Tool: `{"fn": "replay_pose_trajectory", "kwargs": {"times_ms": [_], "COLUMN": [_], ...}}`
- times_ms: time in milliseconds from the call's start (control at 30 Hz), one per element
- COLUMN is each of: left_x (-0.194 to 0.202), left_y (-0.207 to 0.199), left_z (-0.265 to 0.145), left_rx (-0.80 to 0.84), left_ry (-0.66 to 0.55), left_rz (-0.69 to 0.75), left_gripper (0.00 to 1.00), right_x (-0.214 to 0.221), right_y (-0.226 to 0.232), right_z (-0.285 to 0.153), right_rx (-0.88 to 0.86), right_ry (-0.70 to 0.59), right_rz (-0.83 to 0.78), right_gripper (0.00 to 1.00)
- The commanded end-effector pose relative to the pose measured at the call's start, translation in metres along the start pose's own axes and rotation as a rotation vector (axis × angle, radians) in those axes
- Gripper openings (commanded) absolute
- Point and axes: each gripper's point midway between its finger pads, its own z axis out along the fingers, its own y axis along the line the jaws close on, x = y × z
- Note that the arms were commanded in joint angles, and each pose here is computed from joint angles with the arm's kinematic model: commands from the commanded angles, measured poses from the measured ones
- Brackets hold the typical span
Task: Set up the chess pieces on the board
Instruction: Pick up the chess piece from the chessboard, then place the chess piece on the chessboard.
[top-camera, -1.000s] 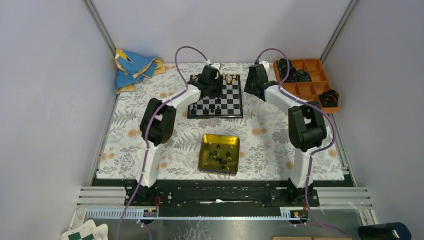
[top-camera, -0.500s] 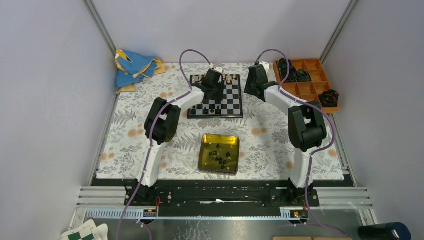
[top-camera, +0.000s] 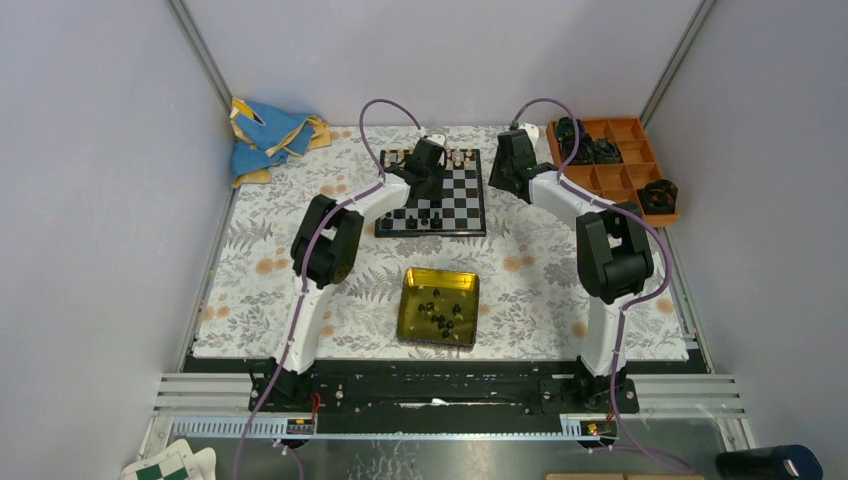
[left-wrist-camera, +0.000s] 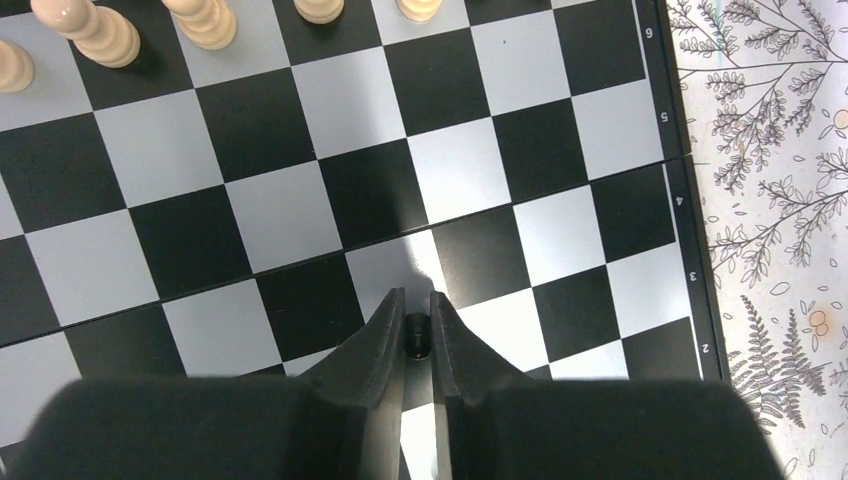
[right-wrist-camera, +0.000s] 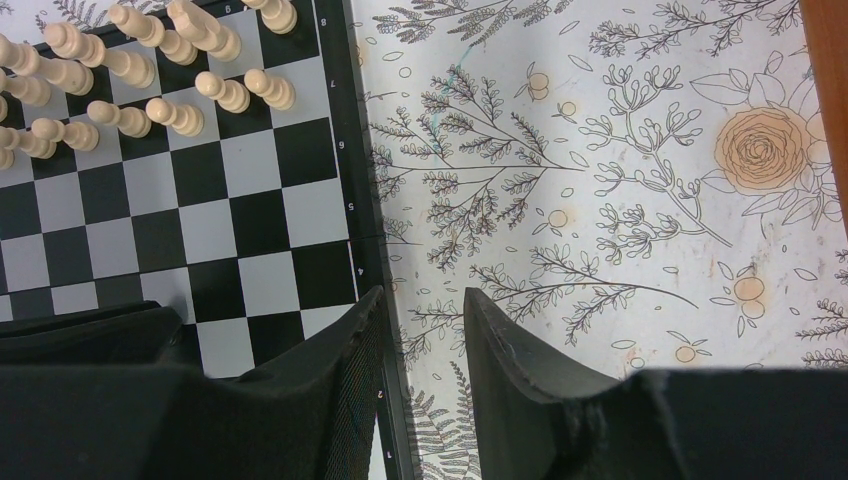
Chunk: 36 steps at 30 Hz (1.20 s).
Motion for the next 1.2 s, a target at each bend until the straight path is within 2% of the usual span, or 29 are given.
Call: {"fn": "replay_pose_trajectory", "kwargs": {"times_ms": [0,133,333,833,1167], "left_x": [-0.013,-0.018,-0.025,0.001,0.020], "left_y": [0.002,0.004,0.011,0.032,0.040], "left_z": [-0.003,-0.007,-0.020,-0.059,-0.064], "left_rx": [-0.031,-0.042,-0.087,-0.153,-0.173], "left_ry": [-0.050,-0.065,-0.086,-0.052,-0.029], "left_rz": [0.014,0.019,0.023,0.002,-0.020], "left_gripper": [0.16,0.07,0.03,0.01,0.01], "right_x": [-0.024,-0.025,-0.026,-0.028,-0.026], "right_y": [0.007,0.008,0.009,0.013,0.013], "right_z": [-0.014,-0.014,-0.013,-0.015,-0.018], "right_rx": [-0.034,-0.035,-0.039,-0.059,-0.067], "right_ry": [-0.059,-0.060,-0.058,-0.057,-0.056], "right_rz": [0.024,0.022,0.019,0.014,0.011], "right_gripper": [0.41,0.41,0.41,0.41,0.41]}}
